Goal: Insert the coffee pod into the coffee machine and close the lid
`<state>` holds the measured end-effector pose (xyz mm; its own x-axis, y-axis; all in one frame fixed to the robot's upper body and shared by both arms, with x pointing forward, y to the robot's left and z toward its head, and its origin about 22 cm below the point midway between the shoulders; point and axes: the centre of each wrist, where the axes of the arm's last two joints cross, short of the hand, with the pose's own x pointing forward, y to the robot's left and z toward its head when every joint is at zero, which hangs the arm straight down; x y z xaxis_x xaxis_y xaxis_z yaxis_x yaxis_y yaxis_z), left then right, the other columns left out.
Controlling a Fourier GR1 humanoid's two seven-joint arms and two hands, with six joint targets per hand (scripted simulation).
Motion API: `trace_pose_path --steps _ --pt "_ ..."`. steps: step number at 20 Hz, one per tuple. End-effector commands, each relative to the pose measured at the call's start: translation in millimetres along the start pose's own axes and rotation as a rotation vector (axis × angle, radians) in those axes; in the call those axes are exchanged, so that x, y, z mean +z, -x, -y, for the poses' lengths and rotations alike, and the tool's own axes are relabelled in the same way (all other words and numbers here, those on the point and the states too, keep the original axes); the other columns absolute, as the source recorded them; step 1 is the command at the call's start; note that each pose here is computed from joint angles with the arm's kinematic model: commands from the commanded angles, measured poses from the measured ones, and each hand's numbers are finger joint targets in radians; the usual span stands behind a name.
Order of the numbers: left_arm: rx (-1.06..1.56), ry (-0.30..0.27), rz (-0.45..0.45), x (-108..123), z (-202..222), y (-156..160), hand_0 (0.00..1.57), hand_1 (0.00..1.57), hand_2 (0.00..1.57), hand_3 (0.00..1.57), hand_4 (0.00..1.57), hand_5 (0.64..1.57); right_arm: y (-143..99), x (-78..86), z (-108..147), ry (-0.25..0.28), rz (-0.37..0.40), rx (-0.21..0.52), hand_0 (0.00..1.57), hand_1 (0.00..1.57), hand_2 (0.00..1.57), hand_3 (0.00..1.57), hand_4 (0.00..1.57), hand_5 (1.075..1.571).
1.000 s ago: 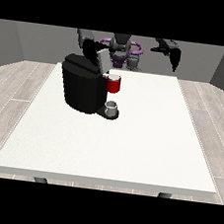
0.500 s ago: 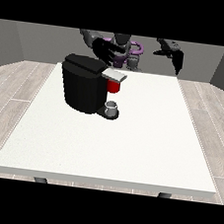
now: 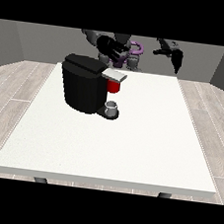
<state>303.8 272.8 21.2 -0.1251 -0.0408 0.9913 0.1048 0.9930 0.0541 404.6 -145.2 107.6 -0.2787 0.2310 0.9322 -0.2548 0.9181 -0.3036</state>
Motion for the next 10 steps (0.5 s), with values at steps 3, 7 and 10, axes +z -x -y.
trace_pose_path --steps 3,7,10 --pt "-0.005 -0.032 0.052 -1 -3 5 0.0 0.0 0.0 0.0 0.2 1.571 -6 3.8 -24 -0.103 0.107 -0.077 0.0 0.0 0.0 0.0 0.18 1.571" --pt "0.034 -0.02 -0.045 21 5 28 0.0 0.0 0.0 0.0 0.21 1.571 44 59.1 -52 -0.079 0.01 -0.235 0.0 0.0 0.0 0.0 0.27 1.571" --pt "0.042 -0.062 -0.112 40 -15 43 0.0 0.0 0.0 0.0 0.19 1.571 69 98.4 -63 -0.045 -0.074 -0.304 0.0 0.0 0.0 0.0 0.25 1.571"
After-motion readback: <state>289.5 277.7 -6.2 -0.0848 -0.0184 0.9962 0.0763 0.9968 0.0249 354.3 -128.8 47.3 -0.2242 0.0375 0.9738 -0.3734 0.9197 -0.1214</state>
